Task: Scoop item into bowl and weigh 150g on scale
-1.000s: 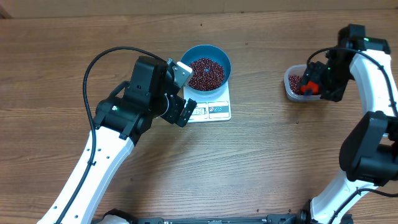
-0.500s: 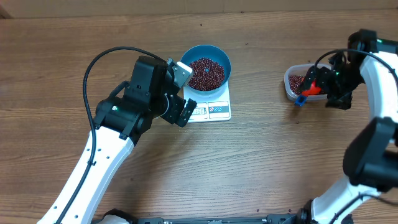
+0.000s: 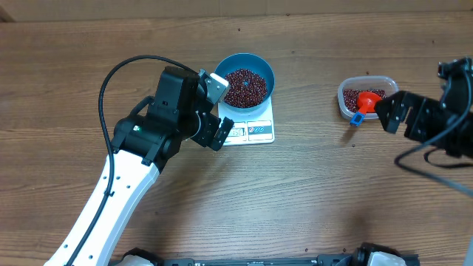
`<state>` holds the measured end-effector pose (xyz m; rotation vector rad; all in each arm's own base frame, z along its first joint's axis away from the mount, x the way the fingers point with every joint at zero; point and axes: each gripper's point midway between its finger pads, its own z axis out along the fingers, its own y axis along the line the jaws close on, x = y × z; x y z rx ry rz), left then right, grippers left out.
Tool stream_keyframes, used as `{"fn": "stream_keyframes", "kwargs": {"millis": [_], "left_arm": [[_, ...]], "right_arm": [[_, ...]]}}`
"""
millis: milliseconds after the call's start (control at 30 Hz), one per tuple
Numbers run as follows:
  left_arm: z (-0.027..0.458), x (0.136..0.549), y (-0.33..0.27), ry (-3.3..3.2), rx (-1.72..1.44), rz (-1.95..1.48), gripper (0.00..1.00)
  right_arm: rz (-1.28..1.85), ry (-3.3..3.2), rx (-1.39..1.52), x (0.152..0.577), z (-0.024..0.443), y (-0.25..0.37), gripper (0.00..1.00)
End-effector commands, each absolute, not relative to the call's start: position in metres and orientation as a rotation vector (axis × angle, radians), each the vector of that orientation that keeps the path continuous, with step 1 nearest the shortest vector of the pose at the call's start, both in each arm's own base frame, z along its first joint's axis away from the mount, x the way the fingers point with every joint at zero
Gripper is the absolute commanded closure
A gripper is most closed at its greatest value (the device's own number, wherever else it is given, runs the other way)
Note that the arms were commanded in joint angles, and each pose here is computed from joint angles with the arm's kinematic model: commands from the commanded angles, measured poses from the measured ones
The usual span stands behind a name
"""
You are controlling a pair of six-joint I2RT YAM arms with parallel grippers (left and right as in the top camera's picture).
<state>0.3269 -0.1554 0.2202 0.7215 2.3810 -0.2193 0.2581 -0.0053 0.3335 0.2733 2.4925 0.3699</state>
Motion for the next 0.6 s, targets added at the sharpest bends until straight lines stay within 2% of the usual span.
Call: {"fn": "stream_keyframes", "kwargs": {"millis": [0, 233, 433, 567], "left_arm": [[0.216, 0.327, -0.157, 2.396, 0.714, -0.232, 0.01], [0.216, 0.327, -0.157, 2.396, 0.714, -0.232, 0.0], [0.216, 0.327, -0.157, 2.396, 0.715, -0.232, 0.0], [0.216, 0.327, -0.157, 2.396, 0.714, -0.232, 0.0]], "right_arm": [[0.36, 2.461, 0.246, 0.245, 0.344, -0.001, 0.0], [0.391, 2.491, 0.24, 0.223, 0.343, 0.008, 0.0], [0.515, 2.386, -0.065, 0.224, 0.362, 0.037, 0.0], [0.516, 2.384, -0.079, 0.224, 0.362, 0.037, 0.0]]}}
